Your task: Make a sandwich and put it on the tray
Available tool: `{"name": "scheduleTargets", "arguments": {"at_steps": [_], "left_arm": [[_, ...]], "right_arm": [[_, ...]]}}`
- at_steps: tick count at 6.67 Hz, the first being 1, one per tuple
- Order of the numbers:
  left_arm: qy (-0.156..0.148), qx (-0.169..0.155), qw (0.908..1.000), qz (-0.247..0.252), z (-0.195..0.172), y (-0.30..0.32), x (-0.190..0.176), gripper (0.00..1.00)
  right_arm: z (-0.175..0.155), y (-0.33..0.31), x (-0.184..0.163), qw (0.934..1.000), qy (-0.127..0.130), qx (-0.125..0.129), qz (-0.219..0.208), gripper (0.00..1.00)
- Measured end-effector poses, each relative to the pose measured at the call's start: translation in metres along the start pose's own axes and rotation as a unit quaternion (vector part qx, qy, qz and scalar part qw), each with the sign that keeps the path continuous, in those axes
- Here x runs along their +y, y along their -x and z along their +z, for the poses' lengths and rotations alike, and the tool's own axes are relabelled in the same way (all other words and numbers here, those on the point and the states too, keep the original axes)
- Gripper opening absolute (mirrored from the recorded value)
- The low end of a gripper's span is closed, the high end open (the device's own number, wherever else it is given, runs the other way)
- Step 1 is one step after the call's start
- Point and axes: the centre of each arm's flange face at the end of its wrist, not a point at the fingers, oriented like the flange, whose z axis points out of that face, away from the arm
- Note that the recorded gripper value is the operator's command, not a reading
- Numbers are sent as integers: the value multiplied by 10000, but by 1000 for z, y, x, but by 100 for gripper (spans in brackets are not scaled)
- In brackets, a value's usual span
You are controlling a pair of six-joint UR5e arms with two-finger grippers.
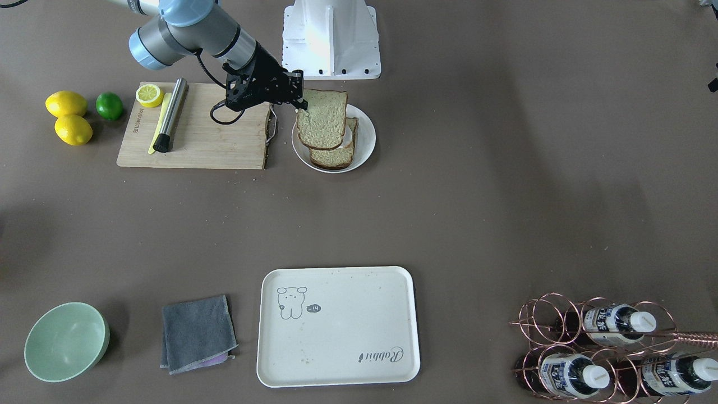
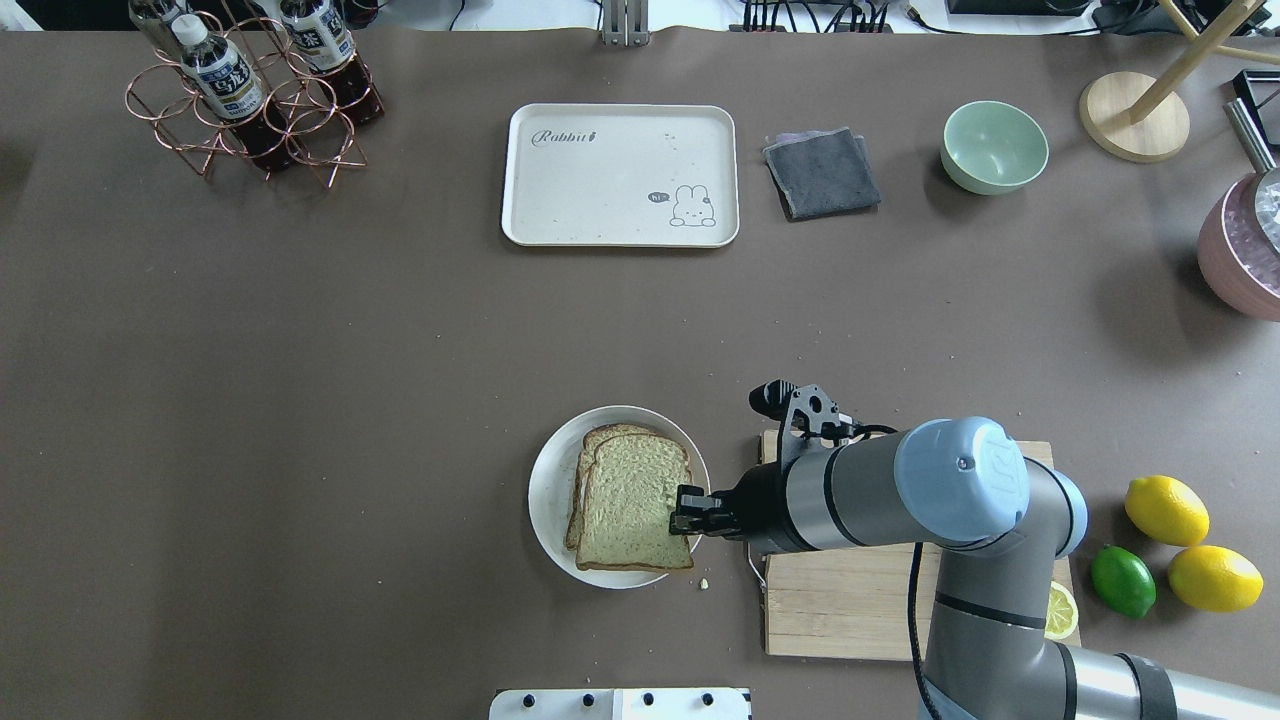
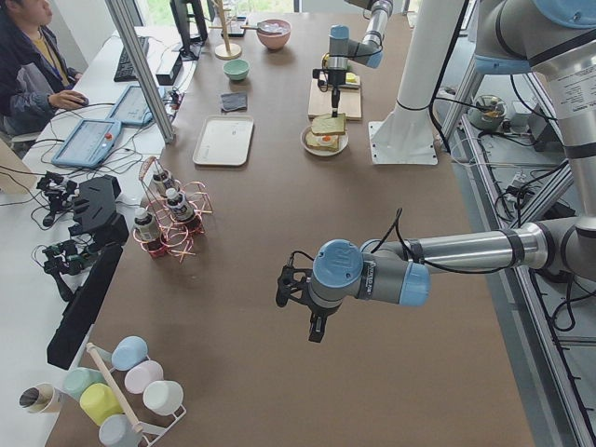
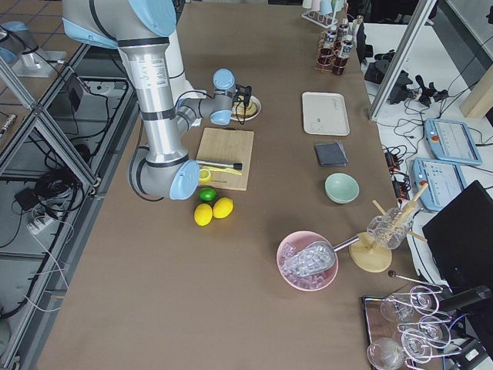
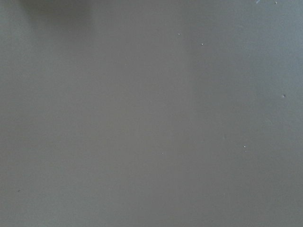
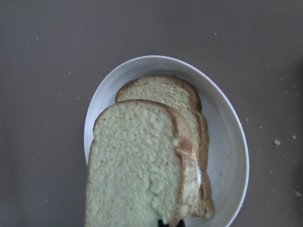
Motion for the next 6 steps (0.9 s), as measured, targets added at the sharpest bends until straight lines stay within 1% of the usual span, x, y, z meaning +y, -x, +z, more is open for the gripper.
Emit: {"name": "scheduleTargets", "arguments": {"at_steps": [2,4,6], "left_arm": [[12,1,10000,-7,1,1,2,98],[25,1,10000,-14,2,2,3,98],[37,2,10000,-27,3,3,4,98]], "right_arm": [[9,1,10,10000,-78,8,23,0],[15,-3,8,9999,-122,64,35,0],[19,-1,6,9998,-192,60,39,0]]}}
